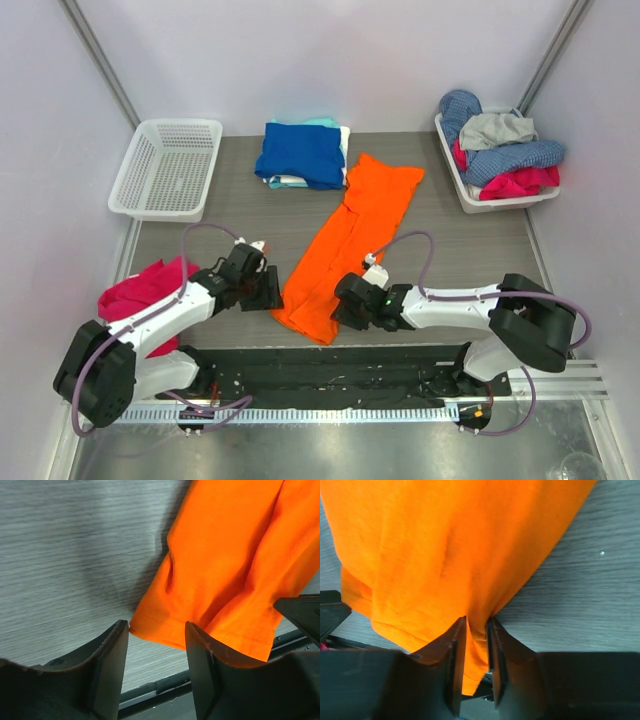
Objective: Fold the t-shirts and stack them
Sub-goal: Fold the tshirt
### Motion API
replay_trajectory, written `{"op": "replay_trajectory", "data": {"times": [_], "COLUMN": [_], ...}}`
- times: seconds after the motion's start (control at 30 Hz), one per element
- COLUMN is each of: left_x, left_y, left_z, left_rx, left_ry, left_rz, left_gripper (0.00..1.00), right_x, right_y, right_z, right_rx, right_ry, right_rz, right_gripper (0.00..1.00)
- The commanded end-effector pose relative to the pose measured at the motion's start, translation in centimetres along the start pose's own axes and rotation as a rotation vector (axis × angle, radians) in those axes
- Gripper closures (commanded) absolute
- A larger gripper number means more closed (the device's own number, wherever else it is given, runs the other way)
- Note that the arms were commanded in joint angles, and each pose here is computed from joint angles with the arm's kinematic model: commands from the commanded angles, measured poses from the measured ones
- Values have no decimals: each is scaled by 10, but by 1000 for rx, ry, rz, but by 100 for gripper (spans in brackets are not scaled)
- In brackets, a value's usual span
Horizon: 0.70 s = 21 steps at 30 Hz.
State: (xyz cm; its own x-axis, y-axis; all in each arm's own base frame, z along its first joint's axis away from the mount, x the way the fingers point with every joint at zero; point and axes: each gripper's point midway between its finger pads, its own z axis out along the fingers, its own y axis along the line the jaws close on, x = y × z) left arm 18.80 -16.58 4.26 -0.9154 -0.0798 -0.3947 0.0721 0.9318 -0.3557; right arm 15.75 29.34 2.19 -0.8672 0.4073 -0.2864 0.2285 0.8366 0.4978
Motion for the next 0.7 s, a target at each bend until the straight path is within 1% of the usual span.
{"op": "replay_trajectory", "data": {"times": [0.0,0.07,0.1,0.17,0.2,0.27,0.3,0.33,0.4,0.43,0.5,0.67], "left_x": [1,3,5,9,10,14,14,17,16,19,19,21], "left_y": [-15,-18,-17,-14,-13,-9,-8,-5,-4,-2,-1,1], "left_z": [10,12,13,15,16,17,17,17,15,14,12,5], "left_rx": [63,70,68,55,52,44,41,32,30,23,21,19], "left_ry": [-2,2,5,14,16,21,18,22,11,18,13,0], "left_rz": [-8,-10,-9,-8,-8,-9,-12,-13,-17,-21,-24,-34], "left_gripper": [49,51,53,57,64,74,83,87,95,97,100,100], "right_x": [2,1,1,2,2,2,2,2,1,1,-2,-4], "right_y": [-11,-14,-15,-19,-20,-22,-22,-26,-27,-28,-30,-37], "right_z": [-7,-9,-9,-10,-10,-10,-11,-11,-13,-14,-18,-24], "right_rx": [33,37,37,46,47,50,50,56,56,58,62,75], "right_ry": [-3,-10,-10,-8,-8,-7,-8,-8,-13,-16,-26,-39], "right_rz": [-3,-3,-3,-2,-2,2,5,4,10,10,10,15], "right_gripper": [72,73,73,77,80,86,89,93,95,97,96,98]}}
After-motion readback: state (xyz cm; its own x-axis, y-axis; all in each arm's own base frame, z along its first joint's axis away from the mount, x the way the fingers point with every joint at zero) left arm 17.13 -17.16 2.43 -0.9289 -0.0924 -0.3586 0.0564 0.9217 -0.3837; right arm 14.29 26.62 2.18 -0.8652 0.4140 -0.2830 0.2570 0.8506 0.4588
